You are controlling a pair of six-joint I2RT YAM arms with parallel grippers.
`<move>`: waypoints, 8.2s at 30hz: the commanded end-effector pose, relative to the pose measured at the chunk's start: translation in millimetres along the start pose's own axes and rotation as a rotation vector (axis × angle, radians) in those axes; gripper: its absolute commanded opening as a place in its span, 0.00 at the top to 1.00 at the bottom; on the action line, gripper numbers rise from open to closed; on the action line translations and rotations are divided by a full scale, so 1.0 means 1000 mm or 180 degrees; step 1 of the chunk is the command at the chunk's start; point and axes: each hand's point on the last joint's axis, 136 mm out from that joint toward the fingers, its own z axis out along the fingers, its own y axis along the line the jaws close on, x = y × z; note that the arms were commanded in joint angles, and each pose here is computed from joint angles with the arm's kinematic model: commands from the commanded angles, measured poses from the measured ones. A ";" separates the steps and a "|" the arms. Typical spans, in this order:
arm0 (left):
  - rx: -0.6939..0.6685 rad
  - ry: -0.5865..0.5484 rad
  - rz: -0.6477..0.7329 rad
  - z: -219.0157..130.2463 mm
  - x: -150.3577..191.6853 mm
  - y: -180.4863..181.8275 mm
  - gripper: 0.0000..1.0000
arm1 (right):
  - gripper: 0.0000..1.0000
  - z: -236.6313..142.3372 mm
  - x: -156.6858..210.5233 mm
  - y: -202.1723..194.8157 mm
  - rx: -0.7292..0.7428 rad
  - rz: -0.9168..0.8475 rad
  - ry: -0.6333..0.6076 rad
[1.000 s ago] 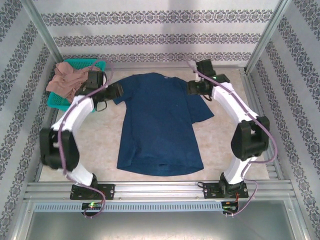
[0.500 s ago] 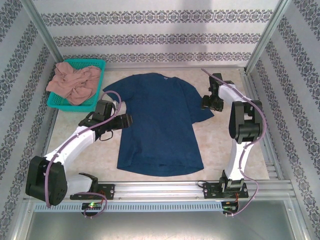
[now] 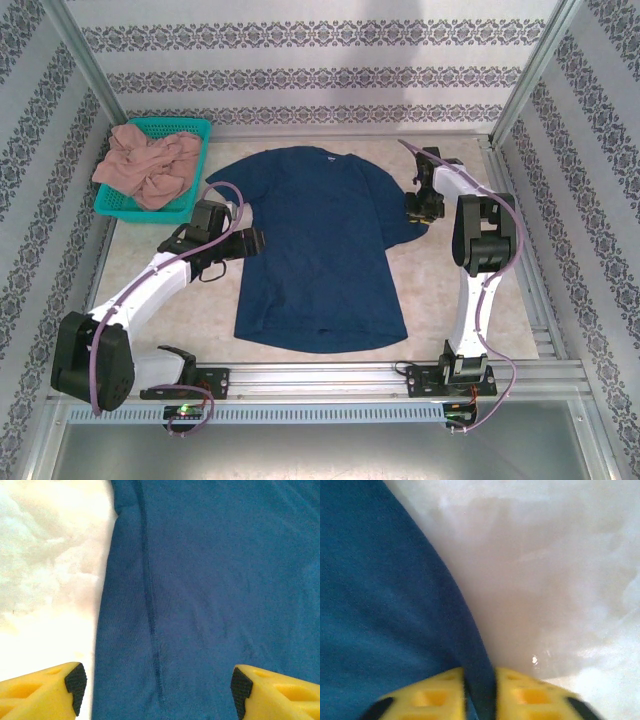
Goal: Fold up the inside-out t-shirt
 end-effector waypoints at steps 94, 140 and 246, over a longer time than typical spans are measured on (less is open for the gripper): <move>0.0173 0.0406 0.0074 -0.076 0.091 -0.015 1.00 | 0.49 -0.044 0.285 0.042 -0.0144 0.0395 0.0587; 0.1122 0.1268 0.4237 0.045 0.208 -0.161 0.37 | 0.92 -0.060 0.244 0.044 -0.0418 0.0229 0.0159; 0.2038 0.1382 0.2215 0.028 0.131 -0.213 0.93 | 0.77 -0.088 0.211 0.022 -0.0219 0.0046 -0.0219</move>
